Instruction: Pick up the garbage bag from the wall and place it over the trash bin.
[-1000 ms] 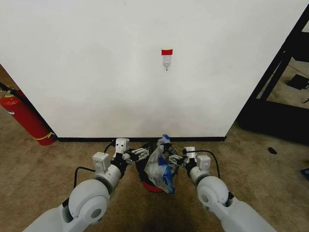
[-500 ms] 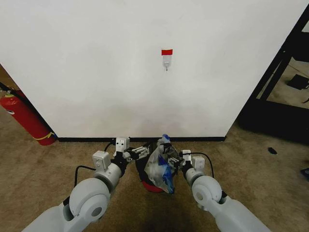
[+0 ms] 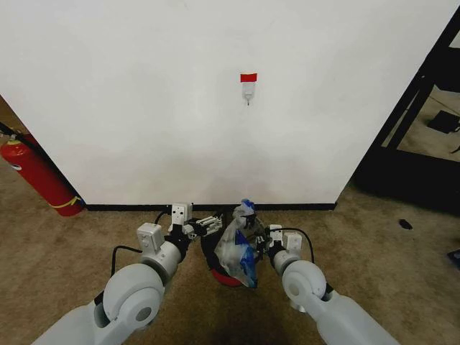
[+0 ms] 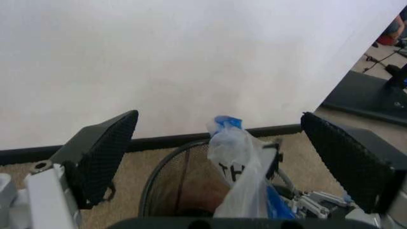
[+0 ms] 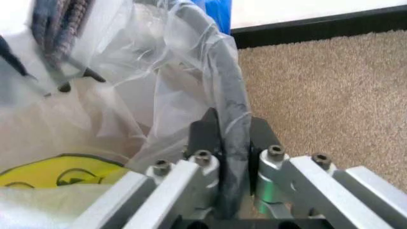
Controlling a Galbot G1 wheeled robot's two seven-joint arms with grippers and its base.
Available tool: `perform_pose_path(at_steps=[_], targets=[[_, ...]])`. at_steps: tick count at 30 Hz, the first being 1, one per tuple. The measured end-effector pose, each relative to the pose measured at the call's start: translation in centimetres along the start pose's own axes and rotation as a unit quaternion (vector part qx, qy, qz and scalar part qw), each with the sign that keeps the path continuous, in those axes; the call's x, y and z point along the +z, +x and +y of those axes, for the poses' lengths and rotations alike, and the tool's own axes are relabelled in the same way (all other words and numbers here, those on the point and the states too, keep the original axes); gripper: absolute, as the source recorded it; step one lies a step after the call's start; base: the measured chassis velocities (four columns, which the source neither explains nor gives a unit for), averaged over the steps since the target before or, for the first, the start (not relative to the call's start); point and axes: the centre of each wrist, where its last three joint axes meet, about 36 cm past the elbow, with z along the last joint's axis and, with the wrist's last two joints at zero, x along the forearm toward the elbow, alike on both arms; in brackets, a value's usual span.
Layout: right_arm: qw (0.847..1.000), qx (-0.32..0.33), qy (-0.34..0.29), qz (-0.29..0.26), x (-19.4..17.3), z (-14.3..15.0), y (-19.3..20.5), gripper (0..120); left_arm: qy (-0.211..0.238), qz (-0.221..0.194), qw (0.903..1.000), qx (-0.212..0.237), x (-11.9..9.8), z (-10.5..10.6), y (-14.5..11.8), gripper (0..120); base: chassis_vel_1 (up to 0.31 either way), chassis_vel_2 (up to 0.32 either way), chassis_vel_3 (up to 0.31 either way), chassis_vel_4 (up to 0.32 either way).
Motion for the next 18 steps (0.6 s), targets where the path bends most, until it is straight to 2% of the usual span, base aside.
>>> perform_pose_path(at_steps=[2,12,14,18], targets=[[1.0,-0.001,-0.003,0.0,-0.1,0.0,0.1,0,0.001,0.001,1.0,-0.001,0.0,0.0,0.0,100,0.0,0.0,0.0,0.0],[0.999,0.003,-0.028,-0.023,-0.6,-0.3,0.8,0,-0.001,0.001,1.0,0.002,-0.4,-0.3,0.5,100,0.0,0.0,0.0,0.0],[0.998,0.004,-0.038,-0.041,-0.6,-0.3,1.4,0,-0.004,-0.003,1.0,0.006,-1.1,-0.3,0.6,100,0.0,0.0,0.0,0.0],[0.994,0.005,-0.056,-0.093,0.8,-0.5,3.0,0,-0.021,-0.007,0.9992,0.032,-3.8,-0.8,0.7,100,0.0,0.0,0.0,0.0]])
